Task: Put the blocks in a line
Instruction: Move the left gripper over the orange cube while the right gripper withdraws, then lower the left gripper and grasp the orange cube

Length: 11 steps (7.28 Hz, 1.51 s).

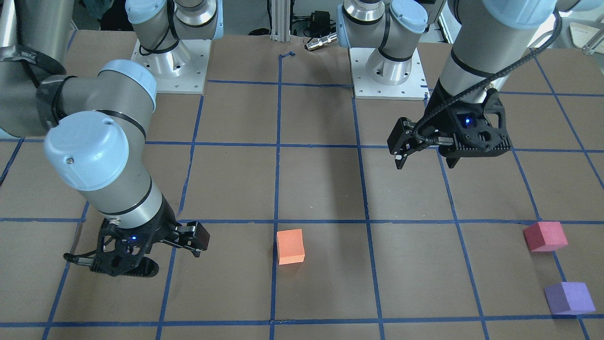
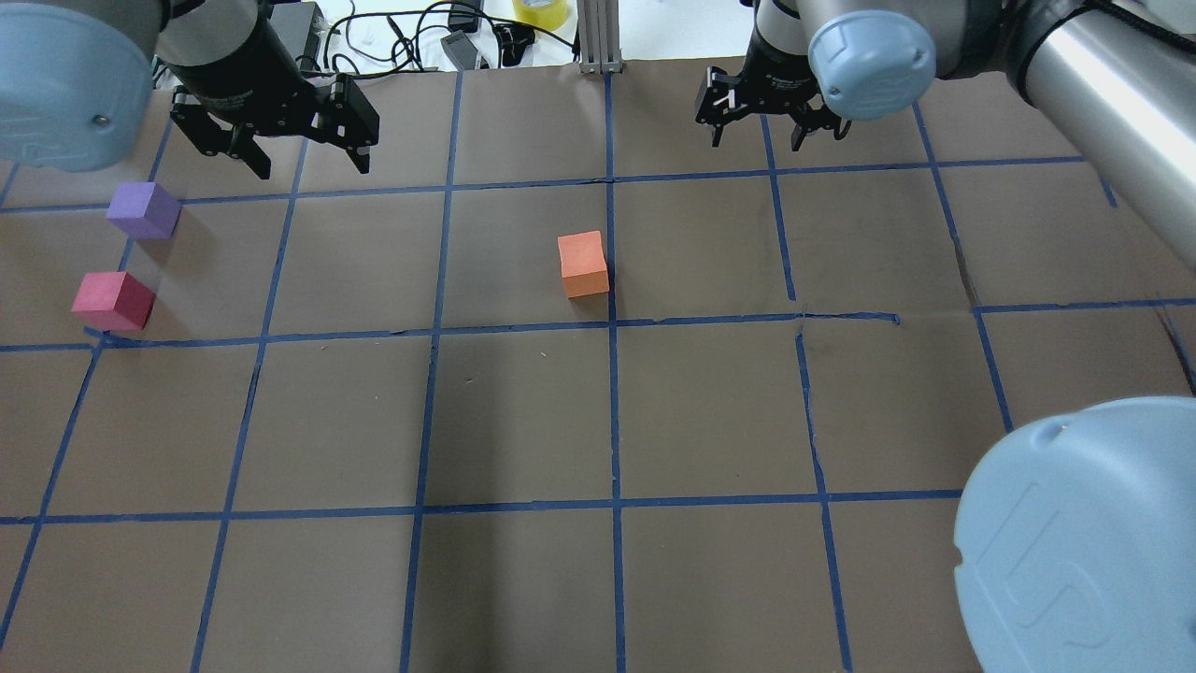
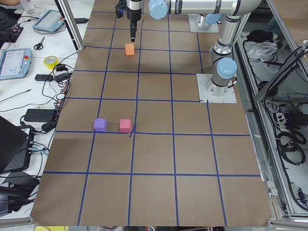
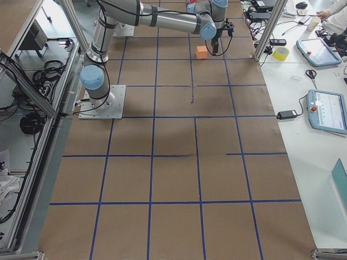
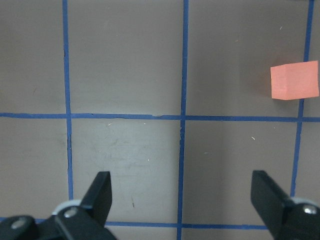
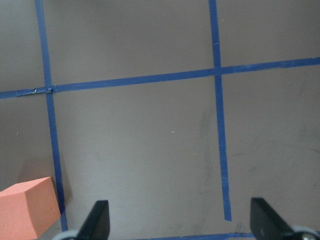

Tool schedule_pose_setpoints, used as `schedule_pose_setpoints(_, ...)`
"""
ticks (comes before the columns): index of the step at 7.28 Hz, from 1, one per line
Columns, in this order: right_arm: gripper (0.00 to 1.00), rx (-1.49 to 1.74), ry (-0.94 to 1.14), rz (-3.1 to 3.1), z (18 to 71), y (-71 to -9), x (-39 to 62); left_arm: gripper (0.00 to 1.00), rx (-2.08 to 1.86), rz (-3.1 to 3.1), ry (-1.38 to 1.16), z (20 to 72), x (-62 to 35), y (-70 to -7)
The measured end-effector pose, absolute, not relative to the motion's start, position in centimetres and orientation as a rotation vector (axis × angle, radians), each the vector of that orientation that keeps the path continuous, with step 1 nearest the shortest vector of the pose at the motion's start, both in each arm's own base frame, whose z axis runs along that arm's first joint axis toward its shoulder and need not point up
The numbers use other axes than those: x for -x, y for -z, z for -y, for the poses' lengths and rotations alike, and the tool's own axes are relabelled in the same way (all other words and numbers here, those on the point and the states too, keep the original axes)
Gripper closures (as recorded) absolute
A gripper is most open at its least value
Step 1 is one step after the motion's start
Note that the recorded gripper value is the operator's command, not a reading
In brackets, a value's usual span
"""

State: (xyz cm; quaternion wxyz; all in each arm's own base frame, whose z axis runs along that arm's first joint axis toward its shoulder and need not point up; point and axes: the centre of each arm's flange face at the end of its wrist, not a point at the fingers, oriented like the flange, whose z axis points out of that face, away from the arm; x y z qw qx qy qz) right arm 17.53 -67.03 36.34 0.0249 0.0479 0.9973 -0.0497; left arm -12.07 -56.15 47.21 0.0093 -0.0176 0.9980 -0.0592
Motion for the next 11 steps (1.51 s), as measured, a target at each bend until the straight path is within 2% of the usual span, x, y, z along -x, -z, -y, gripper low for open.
schedule_pose_setpoints(2, 0.00, -0.214, 0.185, -3.103, 66.5, -39.6, -14.3, 0.00, 0.072, -3.127, 0.221, 60.5, 14.3, -41.7)
schedule_pose_setpoints(6, 0.00, -0.241, 0.236, -3.126, 60.0, -48.3, -12.8, 0.00, 0.181, -3.137, 0.258, 64.8, 24.5, -31.4)
schedule_pose_setpoints(11, 0.00, -0.231, 0.128, -3.198, 57.3, -47.4, -12.6, 0.00, 0.206, -3.136, 0.134, 64.8, 32.8, -23.7)
